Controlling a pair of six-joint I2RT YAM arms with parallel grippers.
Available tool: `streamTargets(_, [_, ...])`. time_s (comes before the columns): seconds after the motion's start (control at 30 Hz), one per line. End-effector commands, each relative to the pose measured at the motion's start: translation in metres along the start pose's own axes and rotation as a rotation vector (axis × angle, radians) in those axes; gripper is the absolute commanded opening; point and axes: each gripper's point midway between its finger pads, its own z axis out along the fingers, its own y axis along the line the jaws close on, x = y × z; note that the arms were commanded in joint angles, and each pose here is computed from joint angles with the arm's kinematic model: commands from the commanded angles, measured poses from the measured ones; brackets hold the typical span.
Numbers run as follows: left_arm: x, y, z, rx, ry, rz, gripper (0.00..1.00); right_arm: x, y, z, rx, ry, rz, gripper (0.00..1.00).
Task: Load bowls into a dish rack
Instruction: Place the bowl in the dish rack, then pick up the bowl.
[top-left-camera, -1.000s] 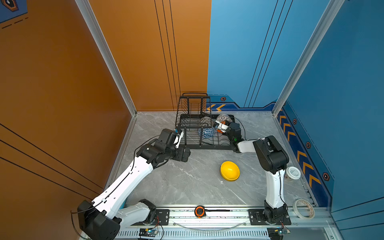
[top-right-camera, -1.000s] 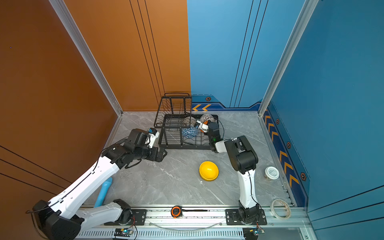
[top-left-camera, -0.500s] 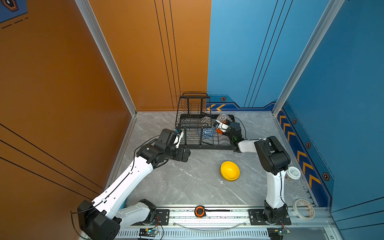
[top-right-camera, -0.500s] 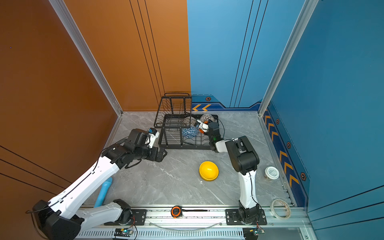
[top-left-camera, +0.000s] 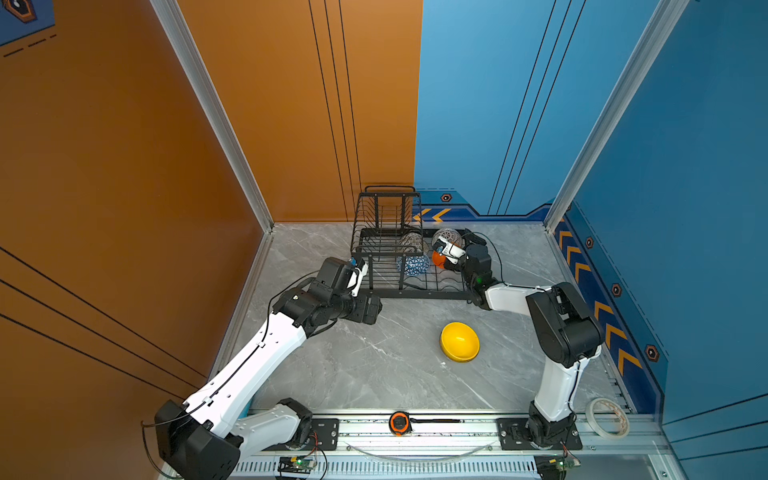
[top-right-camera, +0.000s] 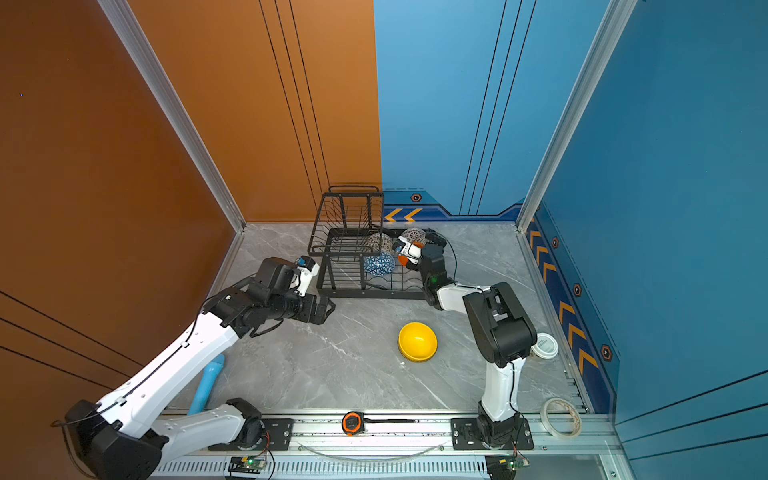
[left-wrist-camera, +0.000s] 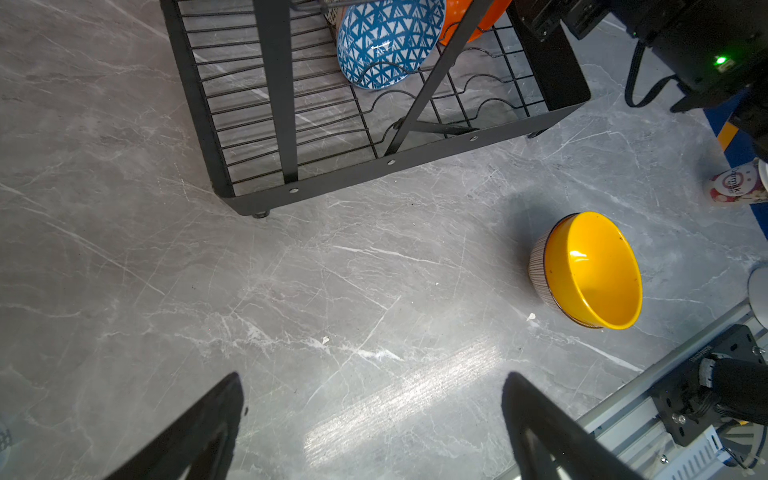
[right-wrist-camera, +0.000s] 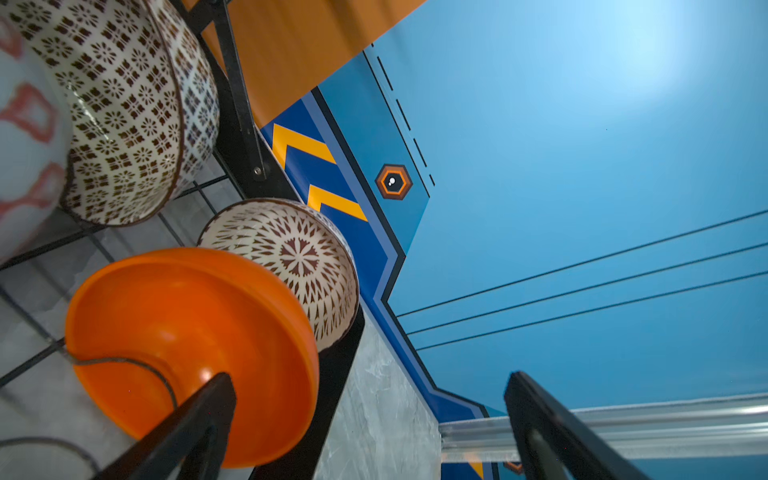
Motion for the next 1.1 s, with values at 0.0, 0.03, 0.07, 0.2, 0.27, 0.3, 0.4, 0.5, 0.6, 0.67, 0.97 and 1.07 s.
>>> streamTargets(0.0, [-0.006,-0.013,-0.006,0.042,-0.030,0.029,0.98,-0.006,-0.020,-0.033,0.046,0.046,0.087,1.00])
streamTargets(0.03, [-0.006,-0.016,-0.005,0.047,-0.031,0.033,0.98,-0.007,-0.024,-0.044,0.044,0.063,0.116,1.00])
streamTargets(0.07, [-0.006,-0.020,-0.004,0.052,-0.035,0.038,0.98,-0.009,-0.027,-0.054,0.040,0.075,0.151,1.00])
streamTargets(0.2, [-0.009,-0.036,0.001,0.065,-0.053,0.064,0.98,-0.009,-0.034,-0.102,-0.026,0.148,0.321,1.00])
streamTargets(0.27, [-0.010,-0.045,0.003,0.078,-0.061,0.074,0.98,-0.009,-0.034,-0.122,-0.081,0.177,0.422,1.00])
streamTargets(0.3, [-0.011,-0.051,0.005,0.088,-0.063,0.081,0.98,-0.008,-0.034,-0.133,-0.109,0.196,0.472,1.00])
streamTargets(0.4, [-0.012,-0.066,0.009,0.109,-0.055,0.110,0.98,-0.007,-0.030,-0.158,-0.183,0.240,0.561,1.00])
streamTargets(0.5, [-0.011,-0.084,0.012,0.132,-0.042,0.145,0.98,-0.004,-0.032,-0.178,-0.204,0.279,0.666,1.00])
streamTargets(0.6, [-0.010,-0.101,0.014,0.151,-0.033,0.181,0.98,0.000,-0.030,-0.193,-0.246,0.331,0.784,1.00])
streamTargets(0.67, [-0.009,-0.112,0.018,0.160,-0.021,0.202,0.98,0.001,-0.025,-0.202,-0.287,0.358,0.832,1.00])
streamTargets(0.97, [0.007,-0.151,0.050,0.188,0.070,0.251,0.98,0.009,-0.015,-0.230,-0.371,0.427,0.919,1.00])
streamTargets(1.07, [0.014,-0.161,0.063,0.184,0.104,0.263,0.98,0.010,-0.013,-0.235,-0.387,0.420,0.936,1.00])
